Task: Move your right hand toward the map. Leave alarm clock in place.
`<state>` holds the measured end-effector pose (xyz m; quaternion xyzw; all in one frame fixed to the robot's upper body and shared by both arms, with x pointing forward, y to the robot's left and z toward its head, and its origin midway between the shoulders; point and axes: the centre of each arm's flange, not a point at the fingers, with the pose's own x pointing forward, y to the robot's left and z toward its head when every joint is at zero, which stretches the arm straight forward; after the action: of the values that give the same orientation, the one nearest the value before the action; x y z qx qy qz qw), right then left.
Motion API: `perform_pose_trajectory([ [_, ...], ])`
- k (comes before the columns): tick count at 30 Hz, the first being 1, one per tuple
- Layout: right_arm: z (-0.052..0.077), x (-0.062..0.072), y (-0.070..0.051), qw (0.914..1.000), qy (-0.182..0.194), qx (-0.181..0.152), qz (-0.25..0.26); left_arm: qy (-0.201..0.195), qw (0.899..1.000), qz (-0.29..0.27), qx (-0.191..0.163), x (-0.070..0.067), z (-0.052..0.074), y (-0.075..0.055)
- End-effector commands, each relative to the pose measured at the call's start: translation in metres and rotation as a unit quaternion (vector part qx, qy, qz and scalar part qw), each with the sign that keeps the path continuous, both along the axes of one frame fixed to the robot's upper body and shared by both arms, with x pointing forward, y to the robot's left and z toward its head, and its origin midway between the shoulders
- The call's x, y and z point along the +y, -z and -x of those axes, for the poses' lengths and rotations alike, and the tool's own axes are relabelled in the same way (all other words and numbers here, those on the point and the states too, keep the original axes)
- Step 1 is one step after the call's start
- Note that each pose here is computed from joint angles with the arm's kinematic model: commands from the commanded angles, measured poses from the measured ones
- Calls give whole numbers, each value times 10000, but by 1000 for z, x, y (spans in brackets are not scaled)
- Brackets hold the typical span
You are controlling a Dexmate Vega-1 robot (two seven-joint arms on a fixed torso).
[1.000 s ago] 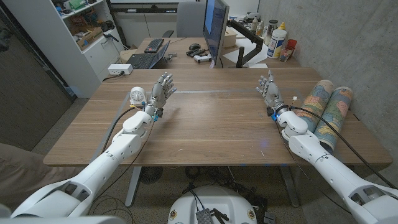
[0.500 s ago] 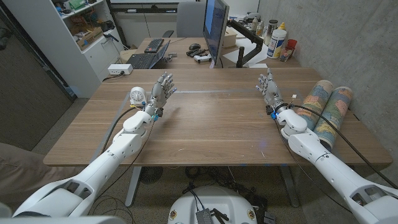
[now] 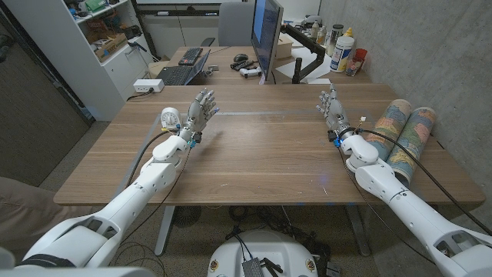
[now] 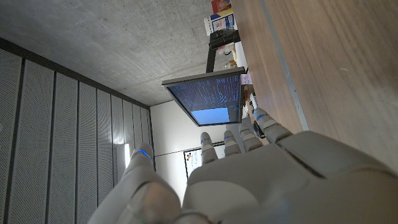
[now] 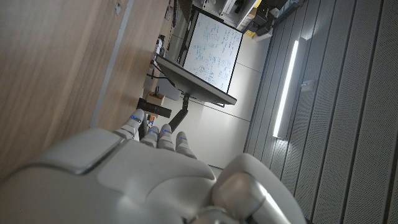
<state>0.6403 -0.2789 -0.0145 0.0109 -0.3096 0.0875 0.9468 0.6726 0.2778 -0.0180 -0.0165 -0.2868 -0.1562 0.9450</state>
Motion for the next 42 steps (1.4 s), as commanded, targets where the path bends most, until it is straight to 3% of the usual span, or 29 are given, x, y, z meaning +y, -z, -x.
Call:
perform_pose_trajectory([
  [1, 9, 0, 2, 9999, 126, -66, -44, 101, 9999, -77, -13, -1, -6, -4],
  [31, 40, 4, 0, 9988, 195, -424, 122, 303, 9991, -96, -282, -8, 2, -13],
  [42, 49, 3, -1, 9985, 277, -324, 340, 338, 9988, -182, -313, -13, 0, -16],
])
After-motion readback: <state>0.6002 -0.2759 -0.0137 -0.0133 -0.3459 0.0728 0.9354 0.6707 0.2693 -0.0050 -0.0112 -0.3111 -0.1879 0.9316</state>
